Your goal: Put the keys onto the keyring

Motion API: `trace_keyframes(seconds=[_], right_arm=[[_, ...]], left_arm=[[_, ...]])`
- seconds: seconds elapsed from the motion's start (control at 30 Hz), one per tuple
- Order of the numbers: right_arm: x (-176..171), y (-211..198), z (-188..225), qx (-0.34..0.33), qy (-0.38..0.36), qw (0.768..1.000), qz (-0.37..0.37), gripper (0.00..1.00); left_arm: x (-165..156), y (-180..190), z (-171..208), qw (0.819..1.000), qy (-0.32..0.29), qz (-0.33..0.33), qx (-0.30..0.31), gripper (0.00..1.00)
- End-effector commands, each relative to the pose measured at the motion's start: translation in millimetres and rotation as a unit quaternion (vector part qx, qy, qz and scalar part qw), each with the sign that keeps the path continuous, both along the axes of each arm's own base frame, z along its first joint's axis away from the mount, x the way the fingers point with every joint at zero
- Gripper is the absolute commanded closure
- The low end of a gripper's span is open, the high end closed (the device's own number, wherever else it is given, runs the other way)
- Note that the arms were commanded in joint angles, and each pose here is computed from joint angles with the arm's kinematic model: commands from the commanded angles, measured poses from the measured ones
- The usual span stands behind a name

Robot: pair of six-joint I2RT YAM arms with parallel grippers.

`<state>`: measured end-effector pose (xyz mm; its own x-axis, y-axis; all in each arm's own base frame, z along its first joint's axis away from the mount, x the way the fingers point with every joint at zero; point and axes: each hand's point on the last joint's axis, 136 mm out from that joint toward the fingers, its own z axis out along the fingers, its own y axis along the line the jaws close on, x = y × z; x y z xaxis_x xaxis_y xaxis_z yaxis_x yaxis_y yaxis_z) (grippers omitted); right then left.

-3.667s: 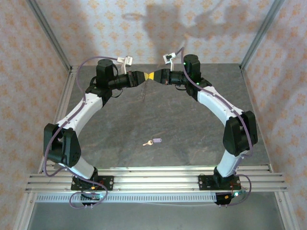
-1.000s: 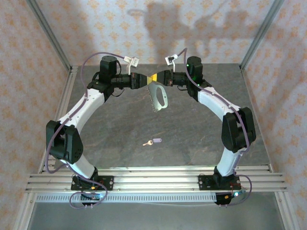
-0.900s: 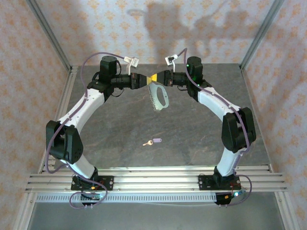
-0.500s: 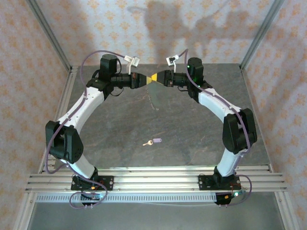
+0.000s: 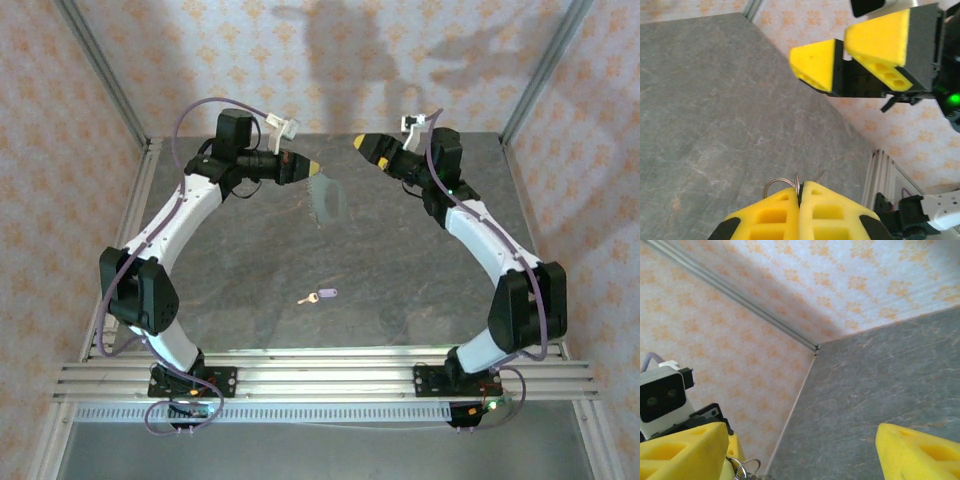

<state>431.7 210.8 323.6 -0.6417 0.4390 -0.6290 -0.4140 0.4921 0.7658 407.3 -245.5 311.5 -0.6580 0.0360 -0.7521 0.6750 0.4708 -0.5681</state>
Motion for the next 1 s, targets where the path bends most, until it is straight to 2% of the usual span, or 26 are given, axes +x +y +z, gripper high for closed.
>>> trace_keyframes(seconds=[0.0, 0.1, 0.17, 0.23, 0.3, 0.47, 0.6, 0.7, 0.83, 0.97], right_arm=[[6, -14, -20, -0.032, 0.014, 0.998, -0.047, 0.22], [11, -13, -31, -0.025, 0.025, 0.998, -0.055, 0.26], [15, -11, -38, -0.017, 0.030, 0.998, -0.057, 0.34], [19, -6, -43, -0.004, 0.032, 0.998, -0.048, 0.47], [25, 0, -52, -0.004, 0.041, 0.998, -0.044, 0.53], [34, 17, -67, -0.006, 0.049, 0.998, -0.027, 0.56], [30, 36, -74, -0.011, 0.052, 0.999, -0.001, 0.59], [16, 53, -74, -0.012, 0.051, 0.998, 0.029, 0.64], [-10, 71, -69, -0.017, 0.044, 0.997, 0.067, 0.65], [-27, 66, -64, -0.026, 0.034, 0.997, 0.068, 0.65]], left_arm=[[14, 4, 8, 0.998, -0.051, 0.031, 0.031, 1.00], [21, 6, 2, 0.994, -0.083, 0.050, 0.054, 1.00], [22, 4, 1, 0.990, -0.113, 0.055, 0.062, 1.00], [24, 2, 0, 0.985, -0.142, 0.061, 0.071, 1.00], [26, 1, 1, 0.982, -0.159, 0.065, 0.077, 1.00], [28, -2, 9, 0.978, -0.183, 0.069, 0.070, 1.00], [28, -4, 13, 0.976, -0.199, 0.075, 0.054, 1.00], [30, -5, 13, 0.975, -0.202, 0.086, 0.035, 1.00], [31, -7, 16, 0.974, -0.205, 0.092, 0.003, 1.00], [32, -11, 21, 0.976, -0.202, 0.084, -0.021, 1.00]])
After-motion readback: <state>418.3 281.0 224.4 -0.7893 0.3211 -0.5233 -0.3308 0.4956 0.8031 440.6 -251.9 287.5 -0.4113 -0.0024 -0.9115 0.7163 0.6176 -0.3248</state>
